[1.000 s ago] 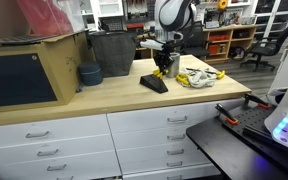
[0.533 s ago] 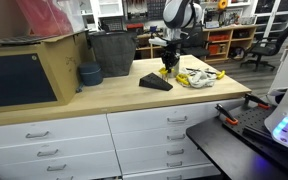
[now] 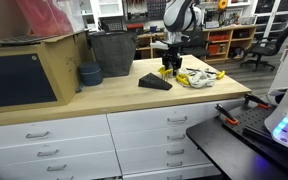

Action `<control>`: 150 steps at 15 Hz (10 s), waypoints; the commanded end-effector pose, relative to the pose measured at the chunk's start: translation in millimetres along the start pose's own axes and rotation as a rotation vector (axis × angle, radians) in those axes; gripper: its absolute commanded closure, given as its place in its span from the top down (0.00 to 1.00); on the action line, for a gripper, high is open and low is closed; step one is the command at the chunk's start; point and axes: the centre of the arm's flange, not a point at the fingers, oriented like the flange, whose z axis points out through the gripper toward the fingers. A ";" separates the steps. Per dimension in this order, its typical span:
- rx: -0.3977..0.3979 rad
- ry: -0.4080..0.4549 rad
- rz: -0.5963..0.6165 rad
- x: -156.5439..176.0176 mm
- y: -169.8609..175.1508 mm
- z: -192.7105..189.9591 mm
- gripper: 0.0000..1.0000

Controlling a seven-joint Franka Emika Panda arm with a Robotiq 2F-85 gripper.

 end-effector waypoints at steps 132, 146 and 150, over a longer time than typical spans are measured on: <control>0.114 0.134 -0.530 -15.9 -204.2 -64.1 0.00; -0.046 0.110 -0.591 -52.5 -233.2 40.4 0.00; -0.081 0.108 -0.602 -48.7 -220.9 57.9 0.00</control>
